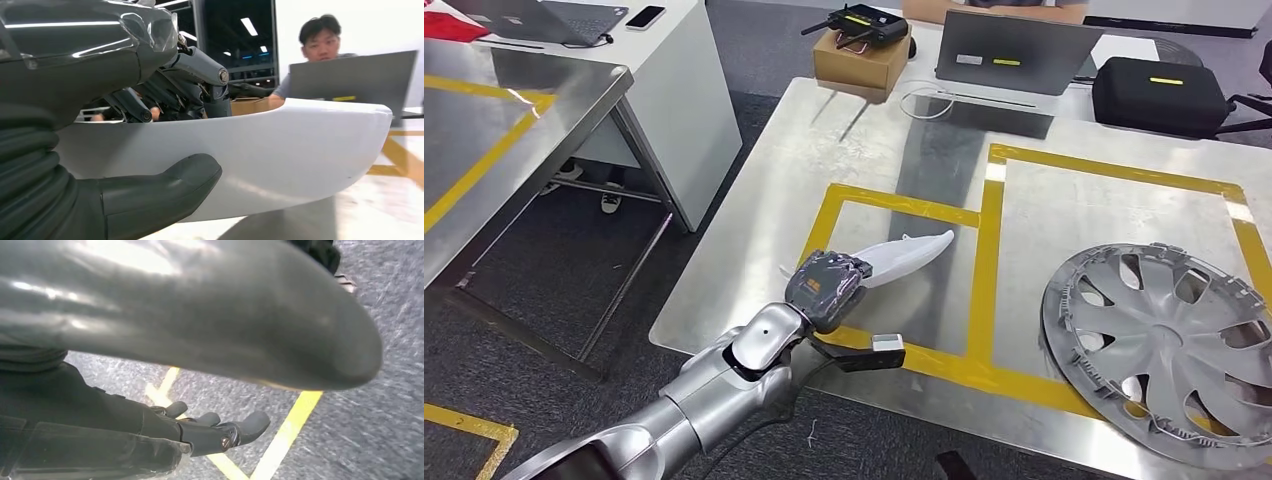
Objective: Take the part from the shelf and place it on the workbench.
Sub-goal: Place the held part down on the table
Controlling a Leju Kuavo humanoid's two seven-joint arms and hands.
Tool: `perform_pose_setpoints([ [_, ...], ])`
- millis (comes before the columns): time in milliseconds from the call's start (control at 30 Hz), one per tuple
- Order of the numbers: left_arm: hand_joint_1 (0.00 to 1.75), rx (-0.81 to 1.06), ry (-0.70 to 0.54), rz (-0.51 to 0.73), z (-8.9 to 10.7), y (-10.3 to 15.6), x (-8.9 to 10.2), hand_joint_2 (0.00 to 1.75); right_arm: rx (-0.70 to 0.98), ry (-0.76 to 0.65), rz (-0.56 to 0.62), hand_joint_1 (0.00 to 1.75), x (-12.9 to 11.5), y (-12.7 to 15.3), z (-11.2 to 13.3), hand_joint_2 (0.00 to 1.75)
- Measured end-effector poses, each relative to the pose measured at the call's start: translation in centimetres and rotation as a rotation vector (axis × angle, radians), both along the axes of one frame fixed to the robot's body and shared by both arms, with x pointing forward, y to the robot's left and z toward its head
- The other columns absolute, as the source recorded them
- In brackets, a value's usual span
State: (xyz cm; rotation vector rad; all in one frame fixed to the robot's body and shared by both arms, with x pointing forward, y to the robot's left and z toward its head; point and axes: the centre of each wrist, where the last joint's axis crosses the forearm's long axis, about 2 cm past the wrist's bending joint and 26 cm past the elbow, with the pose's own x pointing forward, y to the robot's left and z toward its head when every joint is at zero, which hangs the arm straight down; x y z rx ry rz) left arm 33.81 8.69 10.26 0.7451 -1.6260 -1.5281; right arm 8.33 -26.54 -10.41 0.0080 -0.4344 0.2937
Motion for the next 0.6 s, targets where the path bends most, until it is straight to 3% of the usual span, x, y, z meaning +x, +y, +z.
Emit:
perform_pose_setpoints([
  [200,1.75,-0.012,0.027,-0.016,-0.4,-0.3,-0.3,1.75,0.003,-0.002,0.005,0.00,0.1,0.2,0.0,0.00],
  [600,1.75,-0.067,0.036,-0.085,0.7,-2.7,-0.7,1.75,0.011,-0.010,0.022,0.00,0.9,0.8,0.2,0.00],
])
